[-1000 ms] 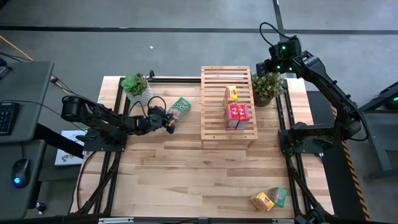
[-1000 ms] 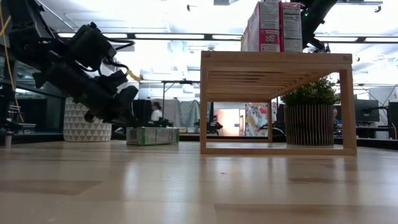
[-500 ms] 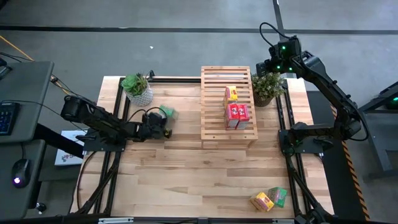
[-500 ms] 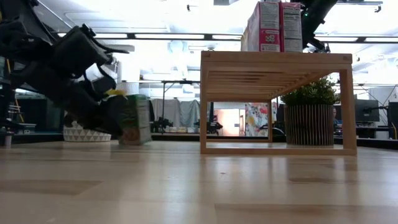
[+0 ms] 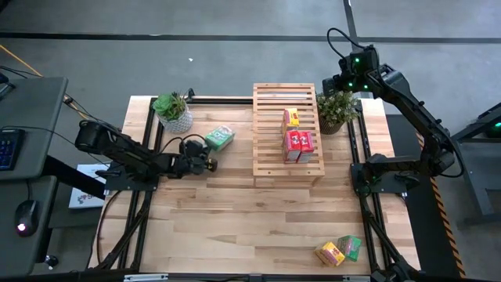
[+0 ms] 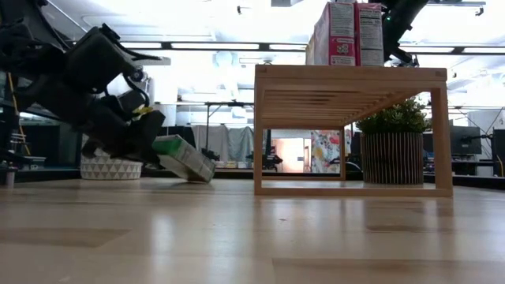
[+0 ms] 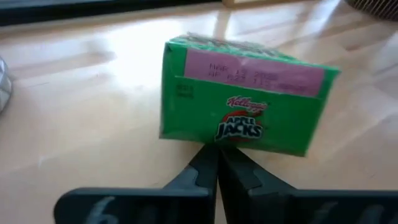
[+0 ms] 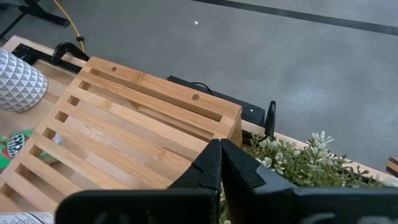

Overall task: Stack cereal on shelf
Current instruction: Put the top green cereal box on the shelf

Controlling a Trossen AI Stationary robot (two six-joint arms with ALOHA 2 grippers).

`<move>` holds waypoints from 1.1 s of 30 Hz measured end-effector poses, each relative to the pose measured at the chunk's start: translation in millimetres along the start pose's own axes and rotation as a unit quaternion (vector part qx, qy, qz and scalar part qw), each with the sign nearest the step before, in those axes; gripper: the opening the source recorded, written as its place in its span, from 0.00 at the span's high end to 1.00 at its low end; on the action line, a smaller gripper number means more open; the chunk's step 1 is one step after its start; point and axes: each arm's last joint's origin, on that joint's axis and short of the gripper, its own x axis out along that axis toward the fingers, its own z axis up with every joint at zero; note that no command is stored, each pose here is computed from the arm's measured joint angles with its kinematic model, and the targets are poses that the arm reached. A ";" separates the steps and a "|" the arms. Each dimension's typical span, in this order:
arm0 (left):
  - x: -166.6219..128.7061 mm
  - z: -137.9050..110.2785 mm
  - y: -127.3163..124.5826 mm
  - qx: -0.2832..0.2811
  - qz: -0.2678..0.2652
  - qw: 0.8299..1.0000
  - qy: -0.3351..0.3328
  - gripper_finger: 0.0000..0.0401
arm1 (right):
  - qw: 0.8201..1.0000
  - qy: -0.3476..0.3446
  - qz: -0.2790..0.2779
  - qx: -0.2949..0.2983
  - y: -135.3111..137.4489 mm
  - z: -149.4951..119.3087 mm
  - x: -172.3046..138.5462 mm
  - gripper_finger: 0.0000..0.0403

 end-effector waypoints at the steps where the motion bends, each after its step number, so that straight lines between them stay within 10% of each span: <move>1: -0.1 0.9 -0.4 -0.001 0.003 1.000 -0.006 1.00 | 1.000 0.000 0.000 0.000 0.0 0.0 0.0 1.00; 33: 28.7 50.6 11.3 -0.033 0.035 0.994 -0.103 1.00 | 1.000 0.000 0.000 -0.001 0.0 0.0 0.0 1.00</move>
